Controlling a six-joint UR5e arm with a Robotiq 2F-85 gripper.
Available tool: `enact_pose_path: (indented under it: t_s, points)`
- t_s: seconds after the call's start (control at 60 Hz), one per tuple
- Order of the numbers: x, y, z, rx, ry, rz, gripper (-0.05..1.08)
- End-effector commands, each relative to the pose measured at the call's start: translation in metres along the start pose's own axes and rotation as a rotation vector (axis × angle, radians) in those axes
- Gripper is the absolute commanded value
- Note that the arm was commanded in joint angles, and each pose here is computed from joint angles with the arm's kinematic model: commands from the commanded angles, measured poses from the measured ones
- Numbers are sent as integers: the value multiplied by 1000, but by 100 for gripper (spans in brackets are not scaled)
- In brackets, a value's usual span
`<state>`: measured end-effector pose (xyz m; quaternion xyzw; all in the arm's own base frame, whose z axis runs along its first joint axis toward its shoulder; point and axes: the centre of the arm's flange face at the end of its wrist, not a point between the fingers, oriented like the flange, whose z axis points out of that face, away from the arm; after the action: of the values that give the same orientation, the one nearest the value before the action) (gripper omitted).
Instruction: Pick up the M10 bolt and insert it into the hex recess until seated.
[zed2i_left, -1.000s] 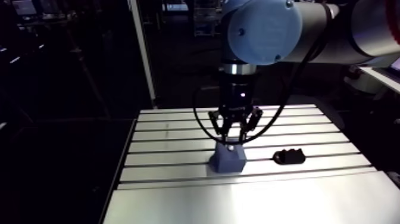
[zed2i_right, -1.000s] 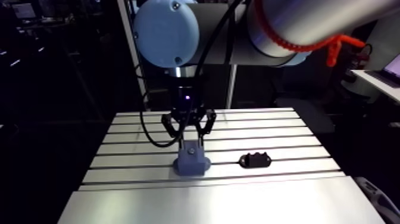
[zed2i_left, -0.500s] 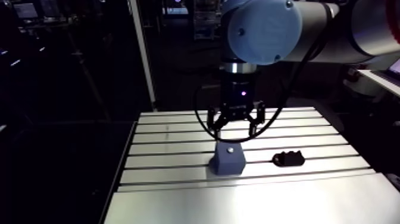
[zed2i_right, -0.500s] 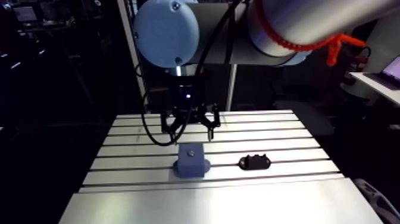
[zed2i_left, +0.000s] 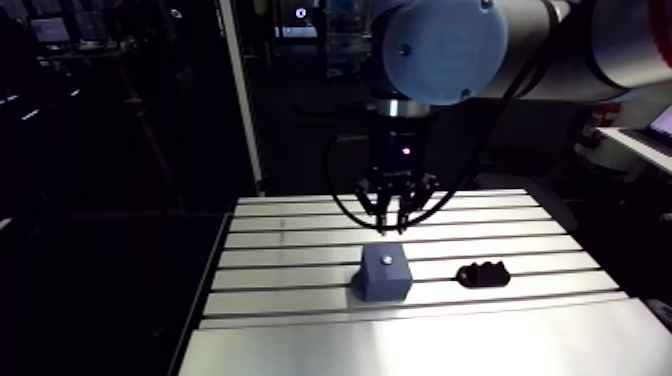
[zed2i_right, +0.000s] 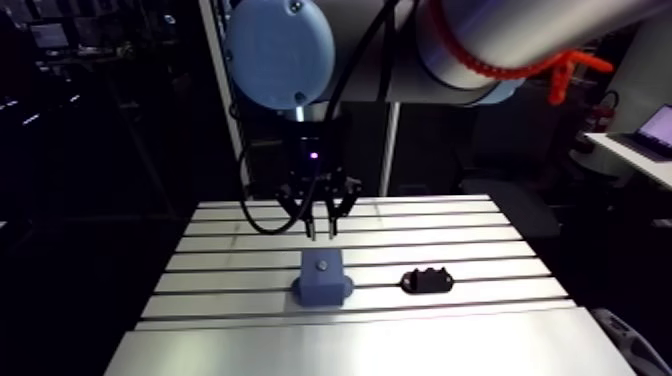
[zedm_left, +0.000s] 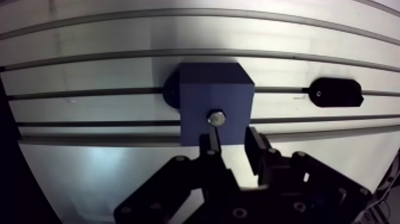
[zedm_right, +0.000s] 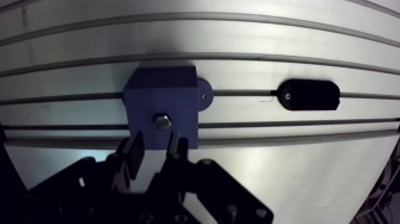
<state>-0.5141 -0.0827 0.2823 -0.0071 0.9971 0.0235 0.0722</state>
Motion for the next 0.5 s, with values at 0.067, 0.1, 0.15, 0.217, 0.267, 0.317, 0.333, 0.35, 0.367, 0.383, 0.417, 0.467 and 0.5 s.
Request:
enact_pose_path:
  t_s: [0.067, 0.1, 0.15, 0.217, 0.267, 0.317, 0.333, 0.35, 0.367, 0.383, 0.417, 0.467, 0.5]
  points:
    - [-3, 3, 11, 4, -15, -34, 108]
    - [-3, 4, 12, 7, -9, -37, 108]
    - [-3, 4, 13, 10, -1, -39, 108]
    - [-2, 3, 15, 16, 20, -40, 108]
    - [-3, 2, 17, 16, 19, -42, 108]
    - [-5, 2, 20, 14, 15, -41, 108]
    - [-5, 2, 20, 14, 15, -41, 108]
    - [-5, 2, 20, 15, 13, -41, 108]
    - [-6, 1, 23, 14, 9, -41, 108]
    - [-6, 1, 23, 14, 9, -41, 108]
    - [-7, 2, 24, 16, 6, -40, 108]
    - [-7, 0, 25, 24, 16, -41, 108]
    - [-7, 0, 26, 28, 22, -41, 108]
